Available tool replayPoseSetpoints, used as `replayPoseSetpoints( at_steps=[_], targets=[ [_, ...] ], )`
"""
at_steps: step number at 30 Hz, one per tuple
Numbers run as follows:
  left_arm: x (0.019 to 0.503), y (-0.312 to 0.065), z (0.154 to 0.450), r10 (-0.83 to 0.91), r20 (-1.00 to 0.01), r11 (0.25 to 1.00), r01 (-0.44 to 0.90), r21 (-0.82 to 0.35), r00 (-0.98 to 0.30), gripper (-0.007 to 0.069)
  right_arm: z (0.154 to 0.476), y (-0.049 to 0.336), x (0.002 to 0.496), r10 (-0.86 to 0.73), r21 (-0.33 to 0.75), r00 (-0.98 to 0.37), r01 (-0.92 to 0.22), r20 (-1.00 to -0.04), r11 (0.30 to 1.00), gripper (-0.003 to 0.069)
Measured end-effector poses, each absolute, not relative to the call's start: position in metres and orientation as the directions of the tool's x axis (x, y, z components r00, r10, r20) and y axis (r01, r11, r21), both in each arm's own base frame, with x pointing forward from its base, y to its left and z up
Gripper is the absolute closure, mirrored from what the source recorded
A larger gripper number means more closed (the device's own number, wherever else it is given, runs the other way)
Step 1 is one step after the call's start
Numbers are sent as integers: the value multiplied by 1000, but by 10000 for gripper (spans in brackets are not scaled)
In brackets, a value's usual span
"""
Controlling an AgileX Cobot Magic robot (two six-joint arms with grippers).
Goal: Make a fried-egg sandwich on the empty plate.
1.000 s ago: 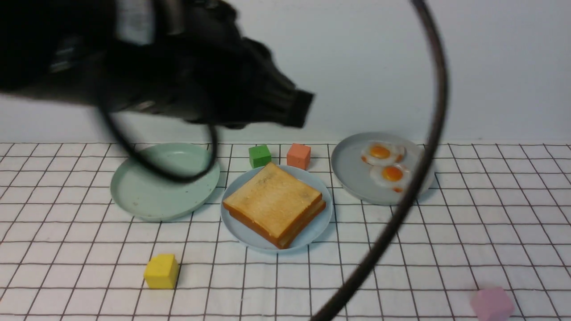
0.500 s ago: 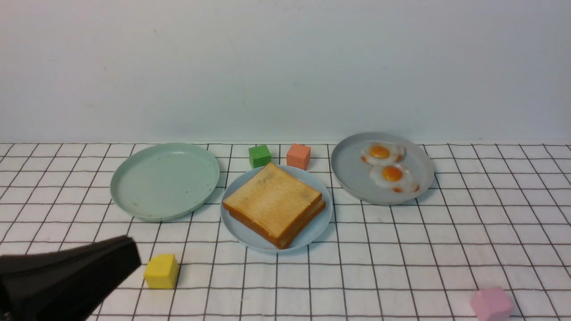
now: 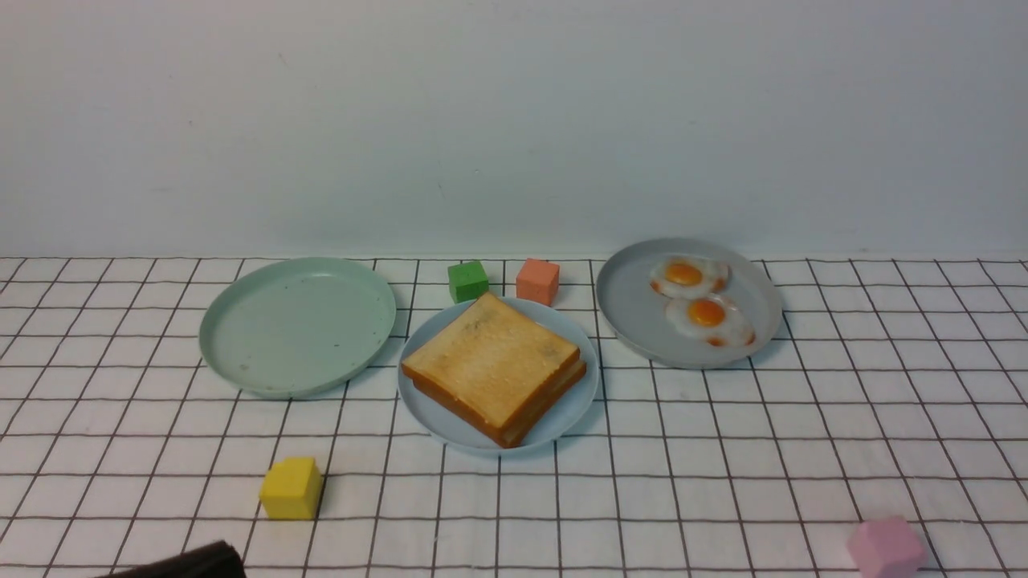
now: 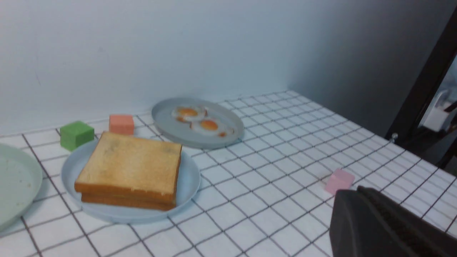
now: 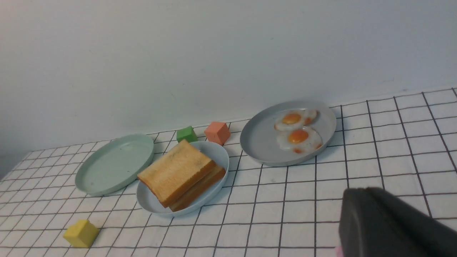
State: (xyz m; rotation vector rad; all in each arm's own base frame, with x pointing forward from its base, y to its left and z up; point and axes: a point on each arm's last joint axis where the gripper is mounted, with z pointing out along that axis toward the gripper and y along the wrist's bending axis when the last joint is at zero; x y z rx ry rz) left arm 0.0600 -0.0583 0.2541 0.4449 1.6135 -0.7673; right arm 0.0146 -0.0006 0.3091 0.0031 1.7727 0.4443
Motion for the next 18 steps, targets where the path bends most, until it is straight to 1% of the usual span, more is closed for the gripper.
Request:
replayPoseSetpoints(
  at_steps=[2,3,10,13,14,16,17,18],
  targets=[
    [60,-58,246,-102,-969,724,651,-228,-226,638,300,1,18,227,294,-279,-225,-933,929,649],
    [60,-58,244,-86,-966,715,661,-230,-244,638,296,1,20,223,292,-290,-222,-931,930,648],
    [58,-58,234,-14,-948,727,648,-227,-317,638,279,3,26,202,281,-337,-204,-920,938,641],
    [57,-57,231,8,-940,730,644,-227,-340,638,272,2,28,210,265,-312,-147,-927,953,645],
    [57,-57,229,17,-937,733,642,-226,-349,638,264,2,33,242,275,-288,-80,-927,958,659],
    [57,-57,229,22,-935,733,642,-226,-354,638,249,3,38,261,280,-272,-33,-926,960,669],
    [57,-57,229,22,-935,733,642,-226,-354,638,247,2,38,257,274,-269,-28,-928,961,669],
    [57,-57,228,25,-934,733,642,-226,-357,638,226,3,43,240,251,-262,-8,-935,968,670]
  ],
)
